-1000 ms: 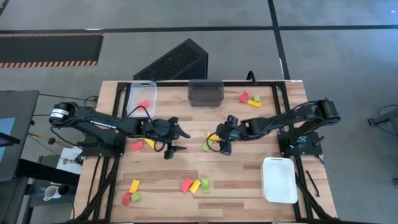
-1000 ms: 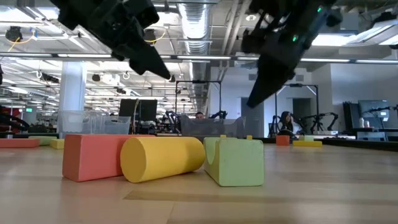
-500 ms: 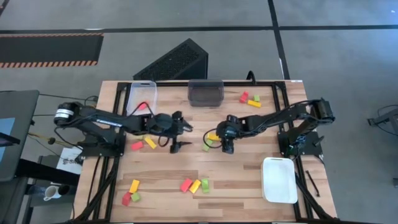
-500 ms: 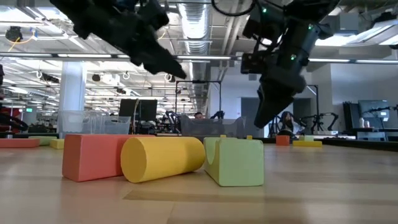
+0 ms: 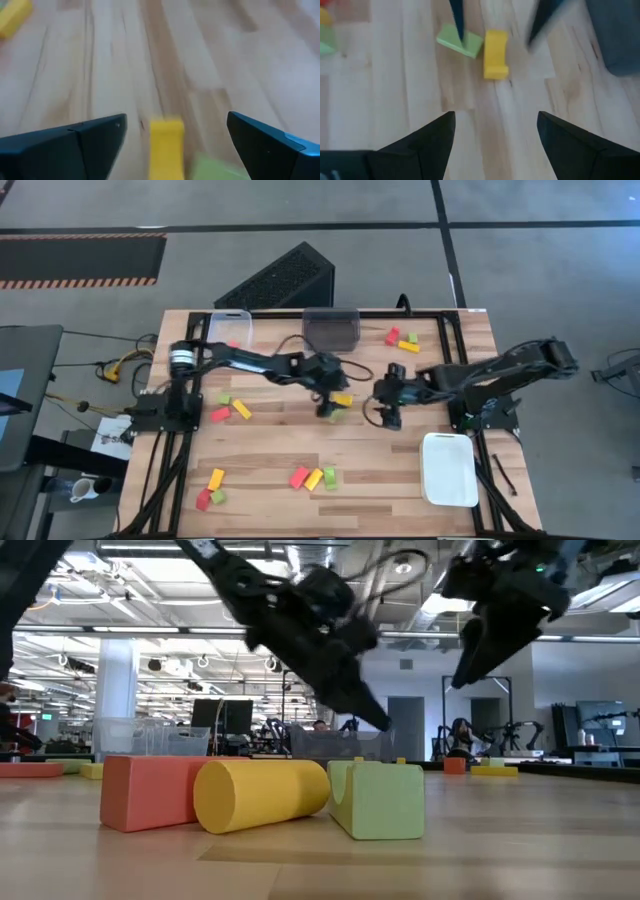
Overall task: Sort & place blocks by color
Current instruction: Put the yellow block into the black bin
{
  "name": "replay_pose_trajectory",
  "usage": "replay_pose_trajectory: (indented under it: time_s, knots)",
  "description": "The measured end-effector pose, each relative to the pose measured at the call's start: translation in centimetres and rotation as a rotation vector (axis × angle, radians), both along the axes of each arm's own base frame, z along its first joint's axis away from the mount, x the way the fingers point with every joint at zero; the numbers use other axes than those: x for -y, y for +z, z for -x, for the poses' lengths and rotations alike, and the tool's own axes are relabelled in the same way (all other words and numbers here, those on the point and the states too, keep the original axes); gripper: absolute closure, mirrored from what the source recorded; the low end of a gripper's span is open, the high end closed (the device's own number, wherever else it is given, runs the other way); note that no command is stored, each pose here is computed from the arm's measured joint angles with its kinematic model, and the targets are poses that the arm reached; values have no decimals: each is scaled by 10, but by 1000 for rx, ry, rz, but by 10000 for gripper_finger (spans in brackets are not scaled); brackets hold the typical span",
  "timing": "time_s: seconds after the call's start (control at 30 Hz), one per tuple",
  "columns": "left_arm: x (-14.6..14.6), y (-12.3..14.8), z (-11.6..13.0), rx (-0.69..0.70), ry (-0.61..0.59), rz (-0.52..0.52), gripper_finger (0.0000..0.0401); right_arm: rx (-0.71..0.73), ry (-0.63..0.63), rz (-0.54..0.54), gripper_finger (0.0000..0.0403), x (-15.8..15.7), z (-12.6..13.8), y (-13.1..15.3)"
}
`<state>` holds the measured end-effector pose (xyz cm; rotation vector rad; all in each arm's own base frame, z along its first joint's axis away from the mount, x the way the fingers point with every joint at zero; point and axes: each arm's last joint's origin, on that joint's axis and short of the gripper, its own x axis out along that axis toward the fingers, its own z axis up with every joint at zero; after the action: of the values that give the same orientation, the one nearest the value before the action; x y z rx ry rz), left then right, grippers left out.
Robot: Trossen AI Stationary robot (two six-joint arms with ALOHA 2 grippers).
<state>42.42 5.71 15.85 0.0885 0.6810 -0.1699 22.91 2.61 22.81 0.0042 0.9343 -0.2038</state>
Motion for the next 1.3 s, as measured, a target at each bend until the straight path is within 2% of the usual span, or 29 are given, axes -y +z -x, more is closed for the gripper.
replay_pose_trajectory:
  time_s: [0.07,0.27,0.37,0.57,0.7,0.87,1.1,1.17,1.3]
  knots:
    - [0,-8,-8,-72,3,-2,65,25,-16,-6,96,-3,14,-2]
    - [-3,-30,-36,-149,10,-25,65,151,-30,-23,96,-6,38,-4]
    - [-5,-38,-45,-196,20,-30,65,190,-24,-34,96,-7,44,-1]
    - [-6,-37,-48,-260,13,-24,76,216,-26,-36,96,-6,47,3]
    - [-6,-33,-45,-285,9,-24,116,210,-23,-33,96,-6,47,3]
    - [-6,-27,-39,-322,10,-15,191,201,-25,-28,96,-6,46,1]
    - [-6,-20,-42,-261,-2,-8,293,202,-39,-16,96,-4,46,1]
    - [-6,-20,-42,-259,-1,-8,310,207,-40,-16,96,-4,45,1]
    - [-12,-5,-40,-226,13,-12,311,209,-41,-17,96,-4,45,1]
